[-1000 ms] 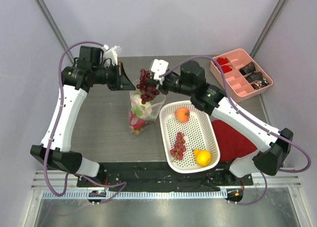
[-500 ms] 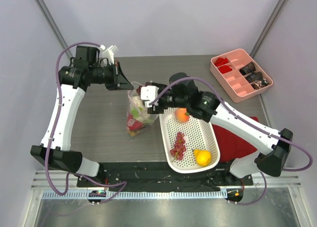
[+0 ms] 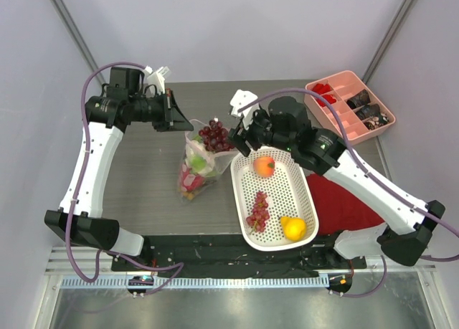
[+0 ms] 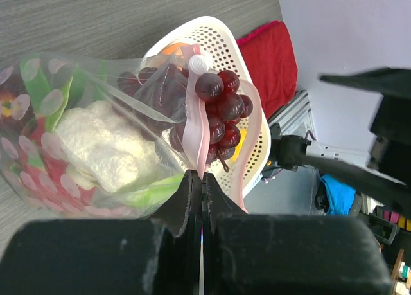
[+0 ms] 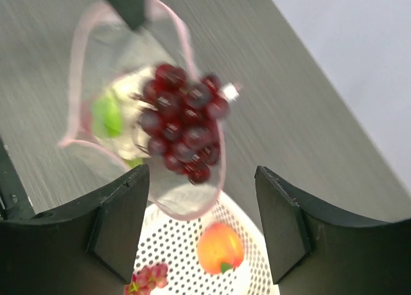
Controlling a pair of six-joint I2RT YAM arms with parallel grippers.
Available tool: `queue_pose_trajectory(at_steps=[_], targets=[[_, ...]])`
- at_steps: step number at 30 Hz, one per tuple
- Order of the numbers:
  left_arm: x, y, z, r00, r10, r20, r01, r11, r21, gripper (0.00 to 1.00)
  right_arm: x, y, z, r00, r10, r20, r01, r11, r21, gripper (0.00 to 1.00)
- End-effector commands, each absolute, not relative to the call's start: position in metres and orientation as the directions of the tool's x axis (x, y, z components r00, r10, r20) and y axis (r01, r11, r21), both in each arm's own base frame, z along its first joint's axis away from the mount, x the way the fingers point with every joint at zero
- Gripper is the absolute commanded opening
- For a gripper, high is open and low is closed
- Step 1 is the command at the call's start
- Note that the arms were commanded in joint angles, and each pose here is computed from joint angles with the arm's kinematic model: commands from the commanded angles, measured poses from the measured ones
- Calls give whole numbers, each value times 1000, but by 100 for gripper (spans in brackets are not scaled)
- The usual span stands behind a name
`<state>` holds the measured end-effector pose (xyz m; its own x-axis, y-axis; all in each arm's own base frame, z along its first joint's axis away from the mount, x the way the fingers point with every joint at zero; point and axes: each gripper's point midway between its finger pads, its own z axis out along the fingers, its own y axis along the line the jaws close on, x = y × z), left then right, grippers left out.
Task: Place the food in the zip-top bag and seal the zipper
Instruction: Place the fake fruit in the zipper food storage bag, then adjust the zipper food storage bag at the center of the board.
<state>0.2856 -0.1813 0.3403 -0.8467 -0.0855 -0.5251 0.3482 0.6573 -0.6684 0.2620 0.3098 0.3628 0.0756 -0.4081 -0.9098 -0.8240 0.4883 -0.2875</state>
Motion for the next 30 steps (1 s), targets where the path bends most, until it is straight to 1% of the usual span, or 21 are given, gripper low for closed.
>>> queue_pose_trajectory(at_steps=[1,5,9,12,17,21,24,25,30], targets=[[282,-186,365,-808,-98,-581,415,606,-679,0,292,285,328,-157,-378,-913,-770,626,-127,70],[282,-184,364,-806,-98,-583,413,612,-675,0,309,279,313,-238,-365,-900,-769,637,-55,67],[281,-185,362,-810,-99,-578,407,613,-677,0,302,290,300,-292,-354,-888,-815,578,37,64],[281,-183,362,-806,-100,-583,409,619,-671,0,296,296,297,-314,-341,-886,-828,555,80,64],[280,-182,361,-805,-94,-586,411,624,-664,0,298,293,304,-308,-320,-896,-817,571,77,64],[281,-182,360,-806,-94,-584,409,624,-666,0,307,285,326,-311,-260,-914,-791,604,98,64],[281,-182,360,-806,-94,-584,409,624,-666,0,297,287,339,-322,-229,-919,-808,571,142,64],[282,-183,359,-808,-93,-582,409,623,-666,0,292,289,339,-327,-230,-917,-821,549,156,64],[282,-183,359,-810,-96,-579,406,622,-670,0,283,287,310,-369,-280,-886,-828,532,177,64]])
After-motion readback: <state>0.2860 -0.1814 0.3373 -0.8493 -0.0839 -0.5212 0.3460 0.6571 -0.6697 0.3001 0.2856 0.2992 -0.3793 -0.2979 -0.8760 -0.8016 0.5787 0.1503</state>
